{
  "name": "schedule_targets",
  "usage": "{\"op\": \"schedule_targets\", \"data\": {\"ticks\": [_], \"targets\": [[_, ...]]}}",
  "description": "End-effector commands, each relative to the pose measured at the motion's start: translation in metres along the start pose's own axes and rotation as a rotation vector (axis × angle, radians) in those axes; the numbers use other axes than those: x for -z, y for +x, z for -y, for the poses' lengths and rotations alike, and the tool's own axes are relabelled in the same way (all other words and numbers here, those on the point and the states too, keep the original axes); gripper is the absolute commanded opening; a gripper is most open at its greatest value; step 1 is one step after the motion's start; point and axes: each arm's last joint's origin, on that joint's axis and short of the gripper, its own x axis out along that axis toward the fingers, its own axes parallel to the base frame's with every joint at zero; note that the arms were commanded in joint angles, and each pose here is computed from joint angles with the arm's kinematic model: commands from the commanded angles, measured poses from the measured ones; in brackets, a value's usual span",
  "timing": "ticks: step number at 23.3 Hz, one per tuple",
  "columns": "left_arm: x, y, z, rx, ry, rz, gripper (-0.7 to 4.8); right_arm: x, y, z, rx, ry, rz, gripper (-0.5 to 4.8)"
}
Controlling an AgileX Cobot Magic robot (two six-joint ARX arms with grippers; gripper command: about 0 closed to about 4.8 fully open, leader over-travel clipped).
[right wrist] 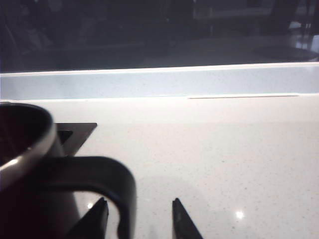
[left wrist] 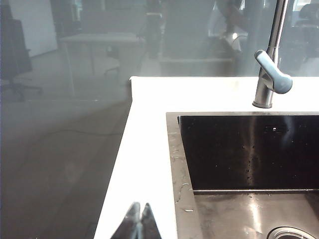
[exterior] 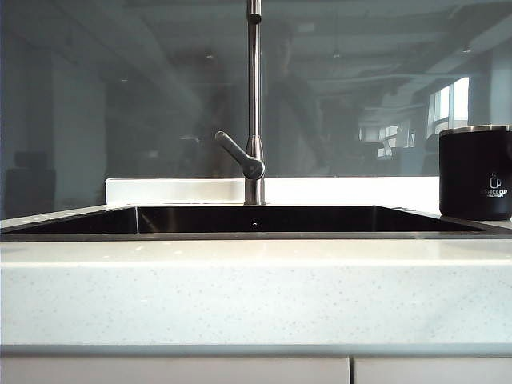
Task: Pick up the mug next to the sink, go to the faucet to get some water, pour the water into the sink, and finally put the mug back to its place.
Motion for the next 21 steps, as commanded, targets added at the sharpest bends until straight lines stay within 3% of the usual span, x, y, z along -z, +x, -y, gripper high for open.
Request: {"op": "schedule_targets", "data": {"ticks": [1,3,6,9,15,18,21], "targets": [[-0.002,0.0,0.0,0.004,0.001,0.014,-0.05,-0.003,0.007,0.002,0.0,0.001,-0.013,1.8],[-0.002,0.0,0.0,0.004,0.001,0.014,-0.05,-0.005,0.009,0.003,0.0,0.001,-0.013,1.69],[-0.002,0.0,0.0,0.004,0.001,0.014,-0.05,-0.005,0.011,0.003,0.0,0.002,-0.016,0.83],[-0.002,0.0,0.0,0.004,0.001,0.015,-0.05,-0.005,0.011,0.003,-0.007,0.003,-0.019,0.41],[-0.003,0.0,0.0,0.004,0.001,0.021,-0.05,-0.007,0.011,0.003,-0.008,0.011,-0.005,-0.04],[-0.008,0.0,0.0,0.008,0.001,0.075,-0.05,-0.012,0.01,0.002,-0.013,0.126,0.034,-0.04],[-0.02,-0.002,0.0,0.012,-0.063,0.2,-0.05,-0.03,0.008,-0.003,-0.045,0.267,0.107,-0.04]]}}
